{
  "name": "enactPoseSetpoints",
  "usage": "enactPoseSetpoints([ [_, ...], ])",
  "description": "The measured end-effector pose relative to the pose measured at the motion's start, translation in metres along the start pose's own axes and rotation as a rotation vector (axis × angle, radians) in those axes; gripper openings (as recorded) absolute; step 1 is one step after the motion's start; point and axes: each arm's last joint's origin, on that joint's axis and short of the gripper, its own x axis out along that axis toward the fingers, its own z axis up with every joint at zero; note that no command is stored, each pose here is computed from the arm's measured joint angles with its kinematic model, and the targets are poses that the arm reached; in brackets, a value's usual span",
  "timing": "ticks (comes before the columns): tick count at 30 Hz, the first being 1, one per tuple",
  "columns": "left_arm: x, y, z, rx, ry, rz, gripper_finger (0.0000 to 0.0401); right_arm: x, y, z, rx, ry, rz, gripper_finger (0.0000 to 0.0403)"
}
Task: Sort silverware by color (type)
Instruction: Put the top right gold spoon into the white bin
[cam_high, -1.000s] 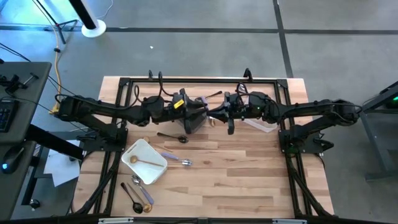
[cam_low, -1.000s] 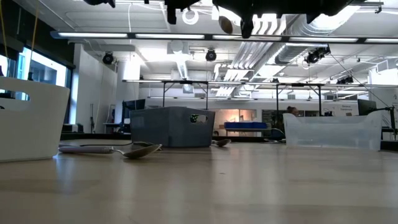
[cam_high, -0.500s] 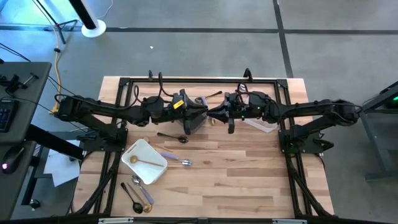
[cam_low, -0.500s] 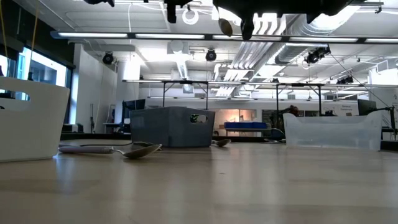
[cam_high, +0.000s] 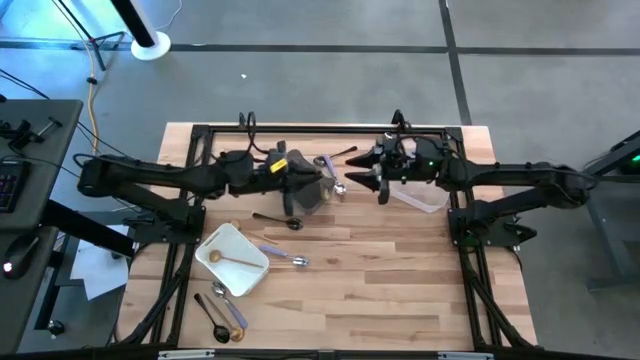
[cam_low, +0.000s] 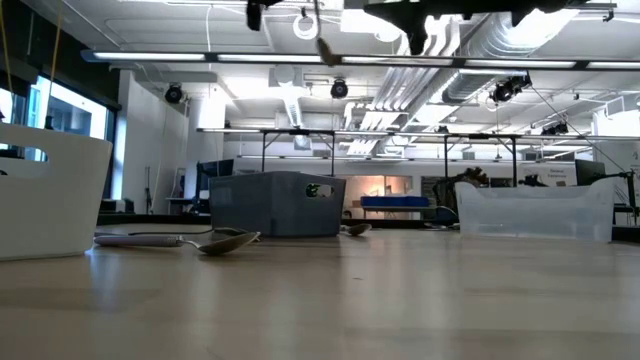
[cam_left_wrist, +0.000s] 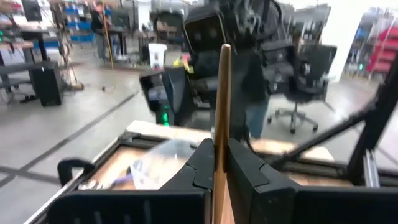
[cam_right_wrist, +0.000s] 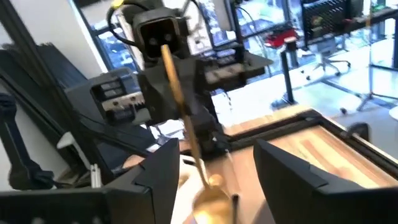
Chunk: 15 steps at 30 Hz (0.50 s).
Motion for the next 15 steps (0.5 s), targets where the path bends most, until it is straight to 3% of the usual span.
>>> enactPoseSetpoints([
  [5,-0.031,-0.001,0.007,0.005,0.027,-0.016,0.0007,-0.020,0.003,0.013,-0.012,-0.024,-0.016,0.0193],
  [15,-0.090,0.002,-0.011,-0.066,-0.042,0.026,0.0007,-0.044,0.011,0.027,-0.133,-0.069,-0.015,0.0193],
])
